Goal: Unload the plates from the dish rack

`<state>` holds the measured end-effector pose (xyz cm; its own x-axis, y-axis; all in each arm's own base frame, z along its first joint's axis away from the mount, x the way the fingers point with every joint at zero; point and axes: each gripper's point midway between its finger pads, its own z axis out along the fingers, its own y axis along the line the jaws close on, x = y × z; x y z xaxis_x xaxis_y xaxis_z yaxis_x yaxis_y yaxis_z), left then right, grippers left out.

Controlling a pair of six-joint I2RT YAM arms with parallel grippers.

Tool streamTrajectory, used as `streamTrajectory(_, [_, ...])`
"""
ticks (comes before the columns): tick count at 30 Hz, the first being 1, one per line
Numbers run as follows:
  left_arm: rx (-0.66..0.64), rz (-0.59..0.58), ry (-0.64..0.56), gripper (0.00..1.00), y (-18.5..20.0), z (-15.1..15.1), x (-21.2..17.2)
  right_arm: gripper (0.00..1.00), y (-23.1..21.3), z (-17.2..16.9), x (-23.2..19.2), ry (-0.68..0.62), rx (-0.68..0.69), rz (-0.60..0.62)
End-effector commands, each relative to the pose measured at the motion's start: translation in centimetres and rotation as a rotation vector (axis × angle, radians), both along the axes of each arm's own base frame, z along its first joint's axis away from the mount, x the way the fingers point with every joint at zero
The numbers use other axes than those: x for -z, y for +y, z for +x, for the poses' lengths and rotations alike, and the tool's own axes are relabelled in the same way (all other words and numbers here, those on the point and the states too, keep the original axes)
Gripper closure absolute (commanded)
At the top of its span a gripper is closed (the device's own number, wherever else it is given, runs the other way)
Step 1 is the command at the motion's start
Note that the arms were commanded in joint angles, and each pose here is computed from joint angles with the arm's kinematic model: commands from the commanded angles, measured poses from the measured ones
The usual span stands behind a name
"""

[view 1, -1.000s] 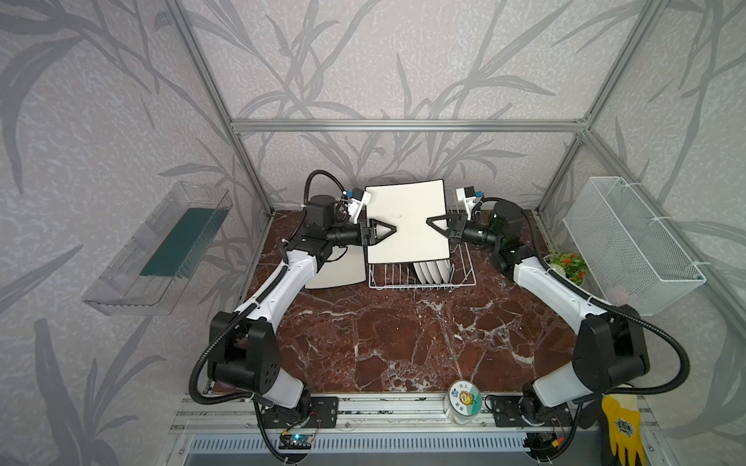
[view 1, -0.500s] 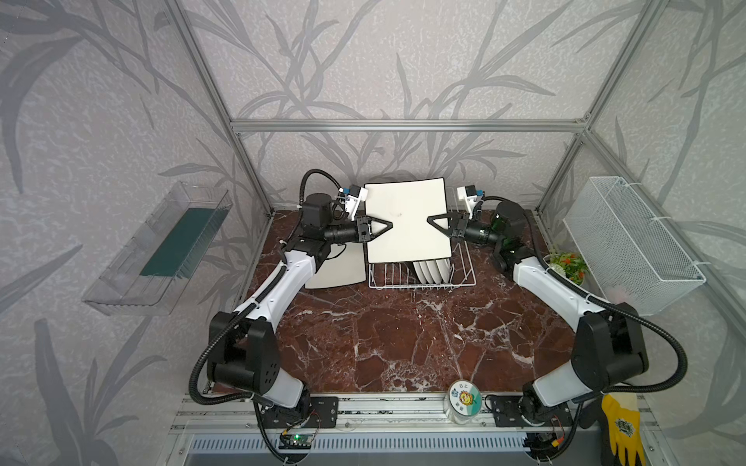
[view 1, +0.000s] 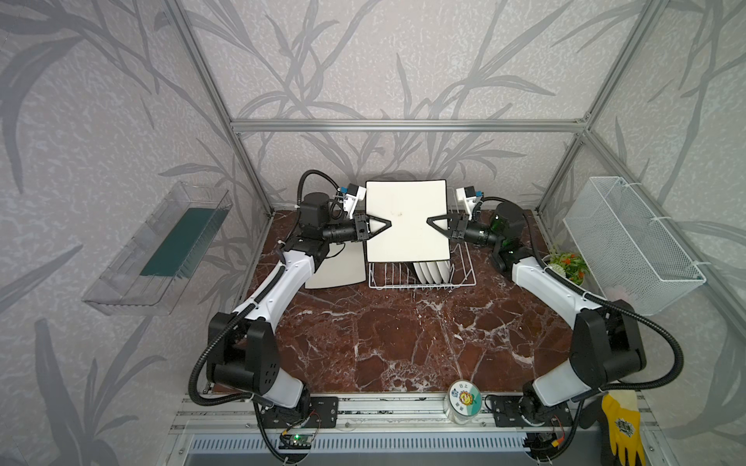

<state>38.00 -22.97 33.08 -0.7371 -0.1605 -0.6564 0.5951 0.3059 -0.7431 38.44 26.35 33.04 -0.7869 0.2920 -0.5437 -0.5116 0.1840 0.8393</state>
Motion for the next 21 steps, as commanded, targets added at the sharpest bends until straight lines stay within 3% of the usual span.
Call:
streamTrajectory(1, [-0.047, 0.031, -0.058, 1.0, 0.0, 0.6, -0.8, 0.71, 0.2, -0.9, -3.6, -0.146, 0.002, 0.019])
streamTrajectory(17, [-0.138, -0.036, -0.095, 1.0, 1.6, 1.0, -3.6, 0.46, -0.7, -0.4, -3.4, -0.095, 0.038, 0.01])
streamTrajectory(21, [-0.155, -0.049, -0.097, 1.0, 2.0, 1.2, -4.2, 0.34, -0.9, -0.4, -3.3, -0.072, 0.046, -0.002])
